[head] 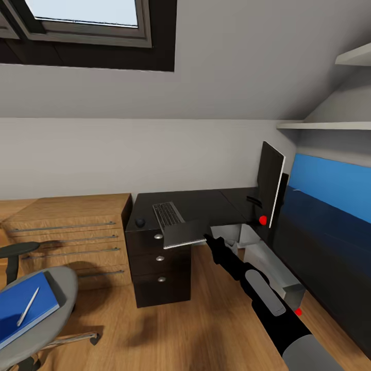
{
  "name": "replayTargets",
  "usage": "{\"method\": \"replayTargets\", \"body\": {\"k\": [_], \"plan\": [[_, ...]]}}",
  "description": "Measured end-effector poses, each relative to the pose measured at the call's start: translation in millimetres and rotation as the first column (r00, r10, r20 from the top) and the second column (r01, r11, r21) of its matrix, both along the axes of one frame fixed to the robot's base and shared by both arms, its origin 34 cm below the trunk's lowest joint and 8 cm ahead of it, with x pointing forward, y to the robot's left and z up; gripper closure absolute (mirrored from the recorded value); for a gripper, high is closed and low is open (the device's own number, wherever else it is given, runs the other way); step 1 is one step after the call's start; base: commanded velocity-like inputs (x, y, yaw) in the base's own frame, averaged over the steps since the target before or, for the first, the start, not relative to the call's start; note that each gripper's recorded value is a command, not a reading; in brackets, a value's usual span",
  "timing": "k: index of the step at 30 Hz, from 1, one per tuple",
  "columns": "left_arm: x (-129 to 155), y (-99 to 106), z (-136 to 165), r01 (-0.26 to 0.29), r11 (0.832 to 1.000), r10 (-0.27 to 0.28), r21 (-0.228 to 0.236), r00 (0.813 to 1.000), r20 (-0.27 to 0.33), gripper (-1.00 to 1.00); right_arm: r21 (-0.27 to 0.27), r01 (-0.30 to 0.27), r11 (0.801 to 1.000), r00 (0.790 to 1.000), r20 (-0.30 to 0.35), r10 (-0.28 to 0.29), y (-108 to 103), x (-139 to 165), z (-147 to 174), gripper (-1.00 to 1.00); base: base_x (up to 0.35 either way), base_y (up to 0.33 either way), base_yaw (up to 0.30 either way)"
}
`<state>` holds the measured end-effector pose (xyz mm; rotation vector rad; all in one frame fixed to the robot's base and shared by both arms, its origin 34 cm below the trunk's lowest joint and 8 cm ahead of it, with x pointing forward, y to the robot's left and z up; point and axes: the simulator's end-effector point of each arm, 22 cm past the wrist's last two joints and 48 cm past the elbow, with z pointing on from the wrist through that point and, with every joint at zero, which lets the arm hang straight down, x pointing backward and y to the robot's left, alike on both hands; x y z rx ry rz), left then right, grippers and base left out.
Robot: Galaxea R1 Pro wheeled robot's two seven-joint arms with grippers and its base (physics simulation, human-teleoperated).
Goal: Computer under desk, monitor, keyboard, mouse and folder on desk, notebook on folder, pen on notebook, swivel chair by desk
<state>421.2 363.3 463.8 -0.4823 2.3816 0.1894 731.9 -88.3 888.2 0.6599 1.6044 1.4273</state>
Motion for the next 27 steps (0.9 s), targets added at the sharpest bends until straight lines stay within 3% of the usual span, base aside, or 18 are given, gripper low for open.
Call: {"method": "replayTargets", "body": {"k": [8, 19, 27], "plan": [[-4.6, -28.9, -8.2, 0.013, 1.0, -0.013, -0.023, 1.0, 0.0, -1.0, -0.006, -0.007, 1.0, 0.999, -0.048, 0.007, 4.8, -1.8, -21.5, 1.0, 0.0, 0.0, 0.0], [-5.9, -31.1, -8.5, 0.009, 1.0, -0.009, -0.014, 1.0, 0.027, -1.0, -0.039, -0.013, 0.999, 0.994, -0.106, 0.009, -3.0, -3.6, -50.3, 1.0, 0.016, 0.0, 0.0], [0.5, -28.8, -1.6, 0.006, 1.0, -0.006, 0.001, 0.998, 0.069, -1.0, -0.04, -0.013, 0.999, 0.994, -0.107, 0.009, -3.5, -3.8, -50.6, 1.0, 0.238, 0.0, 0.0]]}}
